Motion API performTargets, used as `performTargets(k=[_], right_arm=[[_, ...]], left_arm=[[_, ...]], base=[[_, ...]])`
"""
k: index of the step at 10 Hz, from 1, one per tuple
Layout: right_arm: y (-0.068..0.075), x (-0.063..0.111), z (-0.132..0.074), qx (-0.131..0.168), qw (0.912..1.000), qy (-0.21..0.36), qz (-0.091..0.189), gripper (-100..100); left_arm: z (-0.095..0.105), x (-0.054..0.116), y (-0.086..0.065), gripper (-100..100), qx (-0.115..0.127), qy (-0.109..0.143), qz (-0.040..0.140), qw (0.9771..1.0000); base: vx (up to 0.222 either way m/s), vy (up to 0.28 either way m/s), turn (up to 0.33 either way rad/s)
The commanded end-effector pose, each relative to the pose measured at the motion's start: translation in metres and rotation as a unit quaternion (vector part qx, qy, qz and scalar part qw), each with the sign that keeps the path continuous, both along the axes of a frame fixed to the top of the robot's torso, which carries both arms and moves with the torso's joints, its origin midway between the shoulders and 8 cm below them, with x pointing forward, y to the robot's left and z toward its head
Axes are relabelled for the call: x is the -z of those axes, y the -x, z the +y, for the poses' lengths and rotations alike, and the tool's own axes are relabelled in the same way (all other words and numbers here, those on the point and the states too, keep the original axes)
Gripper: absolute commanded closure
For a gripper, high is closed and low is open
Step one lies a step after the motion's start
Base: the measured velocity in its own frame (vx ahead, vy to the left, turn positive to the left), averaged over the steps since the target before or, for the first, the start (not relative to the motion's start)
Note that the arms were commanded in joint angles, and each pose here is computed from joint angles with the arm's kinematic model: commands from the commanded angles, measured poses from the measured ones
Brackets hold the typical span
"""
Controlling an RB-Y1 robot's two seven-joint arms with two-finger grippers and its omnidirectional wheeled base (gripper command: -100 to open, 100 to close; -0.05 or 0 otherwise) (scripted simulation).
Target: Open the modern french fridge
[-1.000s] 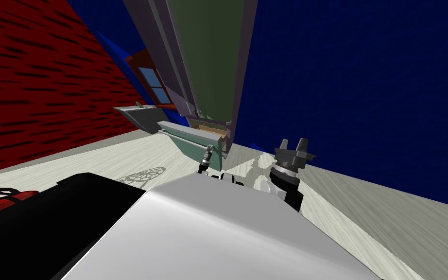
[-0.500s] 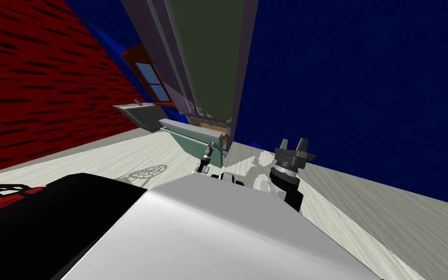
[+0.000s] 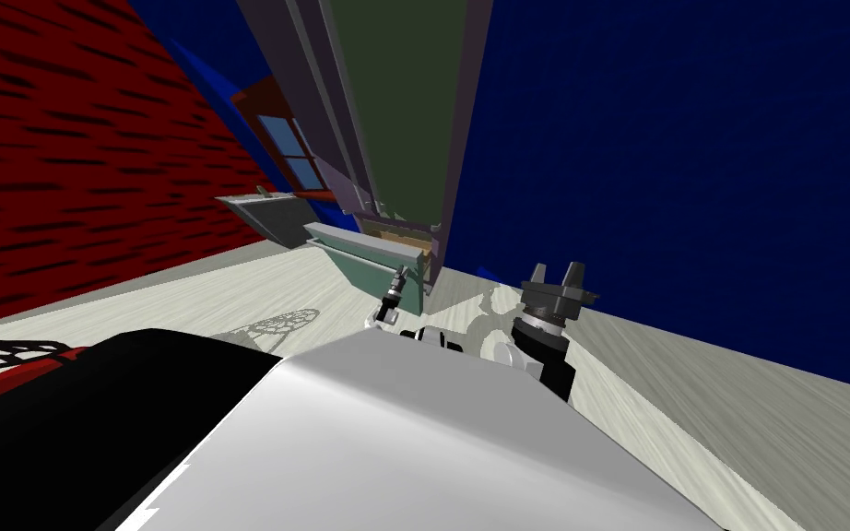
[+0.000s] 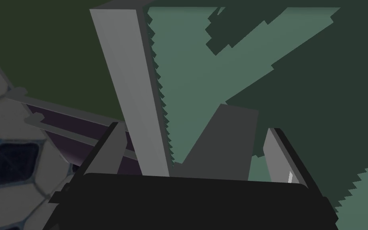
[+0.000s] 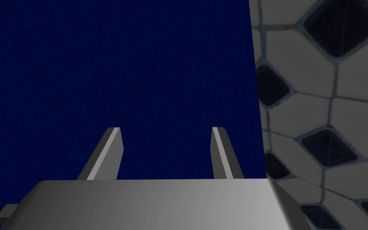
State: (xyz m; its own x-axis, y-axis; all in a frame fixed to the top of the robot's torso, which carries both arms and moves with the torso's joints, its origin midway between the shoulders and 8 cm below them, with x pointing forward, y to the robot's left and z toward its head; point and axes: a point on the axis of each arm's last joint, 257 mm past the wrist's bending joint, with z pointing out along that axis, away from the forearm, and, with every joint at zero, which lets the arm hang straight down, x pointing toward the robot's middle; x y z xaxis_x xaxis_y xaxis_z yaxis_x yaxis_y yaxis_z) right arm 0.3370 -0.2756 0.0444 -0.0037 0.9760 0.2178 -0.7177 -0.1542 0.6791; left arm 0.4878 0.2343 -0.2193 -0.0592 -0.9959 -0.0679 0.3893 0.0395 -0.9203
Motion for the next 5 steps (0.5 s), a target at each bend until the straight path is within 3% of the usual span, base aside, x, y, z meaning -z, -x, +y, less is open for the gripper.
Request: performTargets(k=[1,5], right_arm=[[0.0000,0.0000,0.0000,0.000,1.0000,0.000,0.000,0],[0.0000,0.0000,0.0000,0.000,1.0000,0.000,0.000,0]], left_arm=[[0.0009,0.0043,0.0008,0,-0.001,0.000,0.005,1.0000],[0.0029,0.0125,0.0024,0,-0.003,0.000,0.016,0.9999]], base=[[0.000,0.000,0.000],[0.000,0.000,0.000]])
